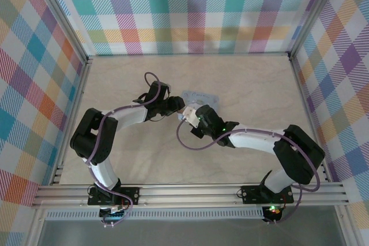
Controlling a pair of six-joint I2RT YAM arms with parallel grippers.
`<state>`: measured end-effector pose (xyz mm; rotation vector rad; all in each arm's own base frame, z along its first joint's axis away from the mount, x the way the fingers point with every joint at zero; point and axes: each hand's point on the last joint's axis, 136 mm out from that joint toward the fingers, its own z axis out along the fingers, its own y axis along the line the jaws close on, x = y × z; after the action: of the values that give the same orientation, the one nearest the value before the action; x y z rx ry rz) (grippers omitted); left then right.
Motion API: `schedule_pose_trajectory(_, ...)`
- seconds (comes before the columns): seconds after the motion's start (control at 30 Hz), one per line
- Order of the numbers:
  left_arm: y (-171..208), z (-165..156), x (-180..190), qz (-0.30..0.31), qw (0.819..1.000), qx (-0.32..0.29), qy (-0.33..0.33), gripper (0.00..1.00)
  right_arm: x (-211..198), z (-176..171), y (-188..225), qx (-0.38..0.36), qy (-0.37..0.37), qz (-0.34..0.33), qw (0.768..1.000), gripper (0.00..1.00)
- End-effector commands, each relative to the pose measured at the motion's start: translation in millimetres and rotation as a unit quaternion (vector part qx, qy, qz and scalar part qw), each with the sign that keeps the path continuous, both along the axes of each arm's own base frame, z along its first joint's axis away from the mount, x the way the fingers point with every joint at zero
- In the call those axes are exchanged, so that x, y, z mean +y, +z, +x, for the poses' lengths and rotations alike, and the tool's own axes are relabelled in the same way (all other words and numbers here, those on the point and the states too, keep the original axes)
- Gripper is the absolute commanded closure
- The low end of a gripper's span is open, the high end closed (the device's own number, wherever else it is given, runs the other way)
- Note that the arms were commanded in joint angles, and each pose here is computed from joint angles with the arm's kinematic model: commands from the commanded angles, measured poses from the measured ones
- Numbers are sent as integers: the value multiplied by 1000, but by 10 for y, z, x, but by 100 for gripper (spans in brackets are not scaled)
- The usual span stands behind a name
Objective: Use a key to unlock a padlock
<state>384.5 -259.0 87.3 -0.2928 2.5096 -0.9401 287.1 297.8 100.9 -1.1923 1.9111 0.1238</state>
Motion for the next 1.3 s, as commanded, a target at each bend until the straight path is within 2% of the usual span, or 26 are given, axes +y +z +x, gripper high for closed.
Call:
schedule_pose_trajectory(0.0, 135, -38, 102, 7, 1000, -10, 9, 56, -18, -51, 154, -9, -6, 21, 1000, 100)
schedule_pose_trajectory(0.37, 266, -78, 197, 13, 999, -26, 18, 55, -182, -123, 351, -21, -31, 39, 999, 100)
schedule_pose_trajectory(0.77, 388, -230, 322, 18, 999, -39, 23, 54, -544, -72, 679, -62, -100, 54, 992, 100)
schedule_pose_trajectory(1.07, 476, -402, 497, 41, 997, -53, 29, 53, -1117, 150, 754, -52, -218, 88, 971, 100)
schedule_pose_trajectory(1.27, 469, -457, 577, 59, 996, -55, 33, 52, -1715, 313, 575, -14, -346, 96, 933, 100)
